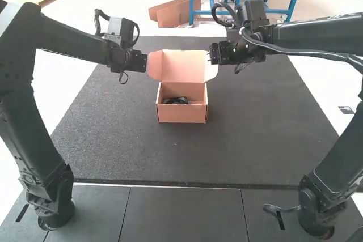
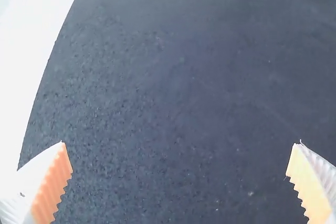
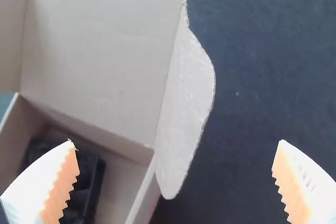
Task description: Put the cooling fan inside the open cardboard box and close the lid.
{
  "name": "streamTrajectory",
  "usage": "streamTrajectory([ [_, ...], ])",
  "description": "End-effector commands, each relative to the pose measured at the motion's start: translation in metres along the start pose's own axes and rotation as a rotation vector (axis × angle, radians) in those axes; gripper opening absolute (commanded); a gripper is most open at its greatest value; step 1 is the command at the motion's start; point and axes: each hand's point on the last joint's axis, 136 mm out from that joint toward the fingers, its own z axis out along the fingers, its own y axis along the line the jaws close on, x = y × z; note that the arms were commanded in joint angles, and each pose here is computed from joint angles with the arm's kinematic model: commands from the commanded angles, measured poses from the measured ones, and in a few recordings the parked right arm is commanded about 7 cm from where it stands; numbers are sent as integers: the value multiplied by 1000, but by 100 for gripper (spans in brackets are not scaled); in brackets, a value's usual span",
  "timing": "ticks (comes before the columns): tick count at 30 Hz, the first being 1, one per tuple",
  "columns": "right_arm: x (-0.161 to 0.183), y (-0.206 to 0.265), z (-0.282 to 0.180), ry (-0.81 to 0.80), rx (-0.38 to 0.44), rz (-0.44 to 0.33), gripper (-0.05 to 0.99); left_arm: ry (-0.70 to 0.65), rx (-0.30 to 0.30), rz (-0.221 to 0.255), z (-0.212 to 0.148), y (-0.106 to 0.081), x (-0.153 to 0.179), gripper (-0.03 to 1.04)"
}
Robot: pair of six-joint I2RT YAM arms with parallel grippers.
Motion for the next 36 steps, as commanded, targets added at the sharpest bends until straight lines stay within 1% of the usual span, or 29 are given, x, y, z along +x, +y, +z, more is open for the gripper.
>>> streamTrajectory([
  [1,-12,-3,-11,-44,-10,41,84,-46,-49,-46,3,6,-23,97],
  [3,-8,-3,-10,-37,-11,47,84,-55,-39,-53,6,2,-28,97],
  [4,-7,-1,-10,-33,-20,49,84,-59,-19,-58,6,-2,-31,97],
  [6,-3,3,-9,-24,-43,76,84,-61,46,-60,6,-13,-35,97],
  [7,-3,3,-9,-22,-49,83,84,-53,90,-59,6,-21,-35,97],
  [9,-2,4,-9,-20,-59,90,84,-28,163,-79,2,-35,-32,97],
  [11,-2,2,-9,-20,-57,104,84,4,233,-75,-4,-53,-25,97],
  [14,-5,-1,-9,-29,-68,130,84,29,288,-80,-13,-67,-21,97],
  [16,-5,-6,-8,-39,-69,146,84,36,338,-82,-18,-76,-20,97],
  [17,-6,-8,-7,-45,-74,157,84,39,351,-90,-19,-79,-20,97],
  [19,-5,-13,-5,-53,-68,173,84,39,378,-89,-22,-85,-21,97],
  [22,-2,-21,-1,-58,-61,185,84,31,389,-91,-24,-89,-23,97],
  [27,3,-23,4,-48,-68,196,84,32,390,-91,-24,-90,-22,97],
  [28,4,-22,6,-46,-75,200,79,33,388,-92,-24,-89,-21,97],
  [34,-1,-15,16,-74,-112,211,66,39,389,-91,-24,-90,-19,97],
  [36,0,-15,22,-72,-113,215,66,43,388,-88,-24,-89,-17,97],
])
